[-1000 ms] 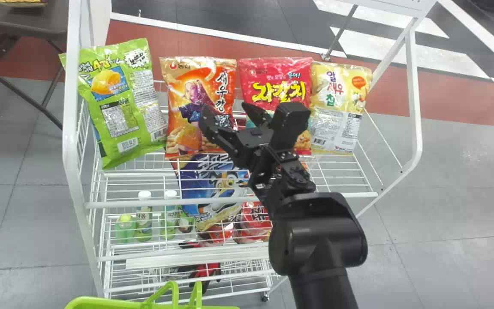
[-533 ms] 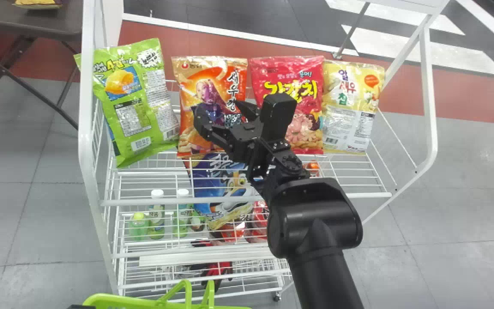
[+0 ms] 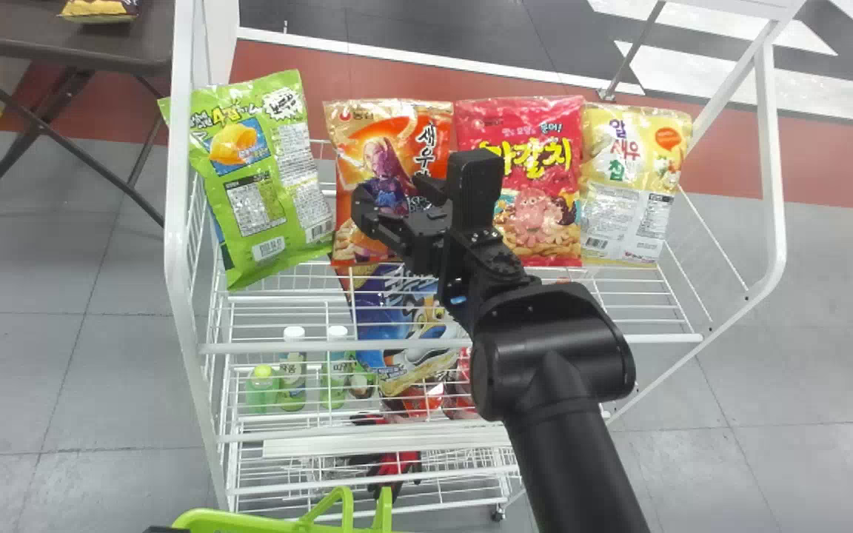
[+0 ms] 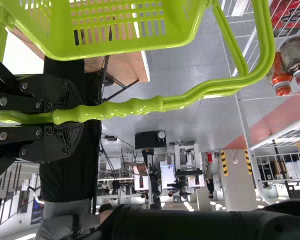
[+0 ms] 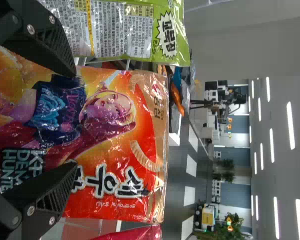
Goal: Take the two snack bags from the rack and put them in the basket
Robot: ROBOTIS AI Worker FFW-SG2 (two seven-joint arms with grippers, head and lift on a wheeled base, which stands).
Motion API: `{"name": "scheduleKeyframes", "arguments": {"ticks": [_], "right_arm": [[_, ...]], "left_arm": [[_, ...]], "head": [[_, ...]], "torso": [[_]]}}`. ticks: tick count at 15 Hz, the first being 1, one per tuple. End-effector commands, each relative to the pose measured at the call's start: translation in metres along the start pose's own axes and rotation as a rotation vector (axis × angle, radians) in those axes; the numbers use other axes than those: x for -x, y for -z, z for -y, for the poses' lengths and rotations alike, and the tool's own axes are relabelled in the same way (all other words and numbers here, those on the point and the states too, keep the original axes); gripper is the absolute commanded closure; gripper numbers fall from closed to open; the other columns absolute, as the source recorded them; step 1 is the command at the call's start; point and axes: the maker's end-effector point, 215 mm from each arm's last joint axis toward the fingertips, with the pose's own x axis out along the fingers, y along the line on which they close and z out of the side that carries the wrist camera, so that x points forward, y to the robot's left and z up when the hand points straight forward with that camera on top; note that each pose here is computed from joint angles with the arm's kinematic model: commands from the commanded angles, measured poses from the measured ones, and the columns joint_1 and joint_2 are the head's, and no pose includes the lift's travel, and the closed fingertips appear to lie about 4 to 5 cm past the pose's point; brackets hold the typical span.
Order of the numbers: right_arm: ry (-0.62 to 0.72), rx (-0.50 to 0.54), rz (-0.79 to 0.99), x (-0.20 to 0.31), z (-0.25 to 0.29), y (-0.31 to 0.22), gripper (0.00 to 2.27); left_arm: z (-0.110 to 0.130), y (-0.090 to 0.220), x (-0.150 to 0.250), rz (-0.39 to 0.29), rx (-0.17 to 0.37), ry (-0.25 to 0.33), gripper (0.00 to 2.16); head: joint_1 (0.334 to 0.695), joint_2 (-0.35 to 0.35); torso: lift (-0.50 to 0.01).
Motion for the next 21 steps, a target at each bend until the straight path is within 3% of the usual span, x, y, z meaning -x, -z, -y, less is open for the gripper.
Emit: {"name": "scheduleKeyframes", "arguments": {"ticks": [1,2,3,12,21], "right_arm": [[-0.008,-0.008,-0.050,-0.006,0.004,0.010,1.36],[-0.017,-0.013,-0.045,-0.004,-0.001,0.010,1.98],[-0.029,-0.009,-0.024,-0.001,-0.007,0.005,2.22],[0.007,0.004,0.072,0.037,-0.002,-0.026,2.25],[0.009,0.028,0.048,0.147,-0.004,-0.034,2.25]], "left_arm": [[-0.001,0.000,0.001,0.002,0.002,0.000,1.50],[-0.001,-0.001,0.000,0.002,0.002,0.000,1.50],[-0.002,0.000,0.001,0.002,0.003,0.000,1.50],[0.002,-0.003,0.003,0.007,-0.008,0.005,1.50],[0.008,-0.017,0.002,0.033,-0.043,0.011,1.50]], "head": [[0.695,-0.274],[0.695,-0.274],[0.695,-0.274],[0.695,-0.274],[0.695,-0.341]], "torso": [[-0.008],[-0.008],[-0.008],[-0.008],[-0.008]]}}
